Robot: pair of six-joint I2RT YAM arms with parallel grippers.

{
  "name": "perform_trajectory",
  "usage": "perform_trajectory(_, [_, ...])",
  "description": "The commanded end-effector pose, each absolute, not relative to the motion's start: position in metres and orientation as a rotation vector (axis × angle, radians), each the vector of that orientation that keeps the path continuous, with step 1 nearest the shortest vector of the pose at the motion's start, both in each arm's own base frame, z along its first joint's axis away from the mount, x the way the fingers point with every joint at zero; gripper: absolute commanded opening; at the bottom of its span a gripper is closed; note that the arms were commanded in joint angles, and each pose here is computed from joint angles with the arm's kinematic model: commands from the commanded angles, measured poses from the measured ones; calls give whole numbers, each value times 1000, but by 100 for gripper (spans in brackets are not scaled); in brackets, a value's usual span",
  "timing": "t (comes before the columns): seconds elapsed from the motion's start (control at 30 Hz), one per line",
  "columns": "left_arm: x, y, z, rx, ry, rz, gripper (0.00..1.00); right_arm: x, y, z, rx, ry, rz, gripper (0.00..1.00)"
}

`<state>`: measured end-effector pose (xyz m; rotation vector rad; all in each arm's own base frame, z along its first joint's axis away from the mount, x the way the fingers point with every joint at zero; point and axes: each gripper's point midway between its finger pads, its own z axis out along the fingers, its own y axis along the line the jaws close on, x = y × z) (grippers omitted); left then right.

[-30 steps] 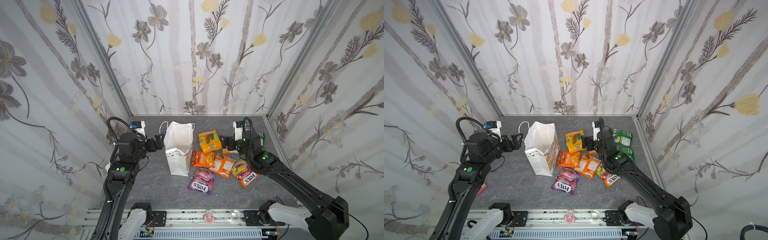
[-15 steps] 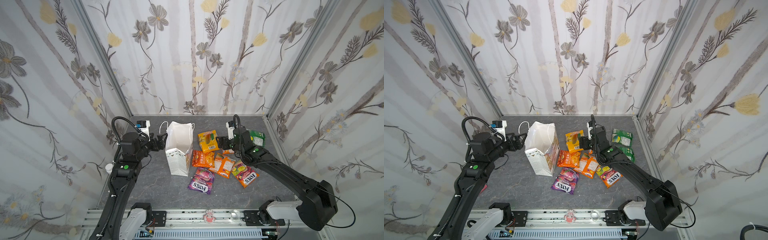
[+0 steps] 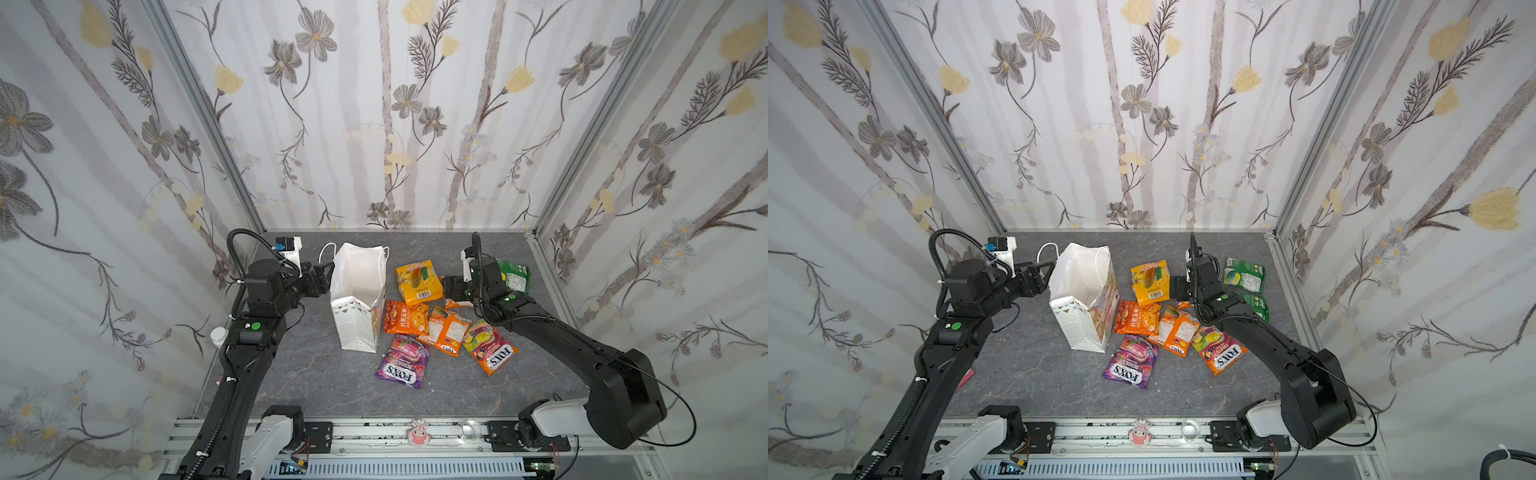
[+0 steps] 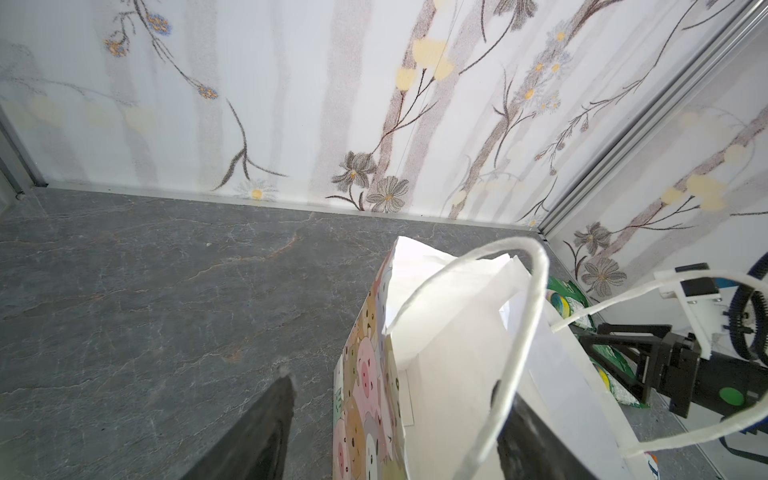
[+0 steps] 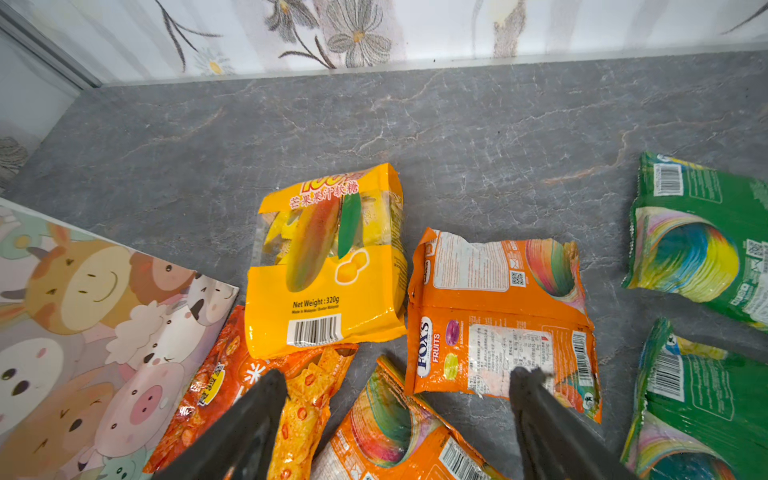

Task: Place the snacks into the paper bag
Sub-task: 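Move the left gripper to the paper bag rim while the right reaches over snacks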

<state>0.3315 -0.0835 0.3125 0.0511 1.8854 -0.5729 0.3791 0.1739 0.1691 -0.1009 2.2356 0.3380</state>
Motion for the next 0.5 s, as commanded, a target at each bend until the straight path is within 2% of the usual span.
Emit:
perform_trajectory(0.0, [335,-87,334,70,1811,-597,70,387,185,161,-102,2229,423,82])
perform_trajectory(0.13, [339,-94,342,96,1790,-641,65,394,192,142,-117,2278,433,80])
perform_trajectory(0.47, [339,-91,322,78,1832,-618,64,404,196,130,-93,2249,467,77])
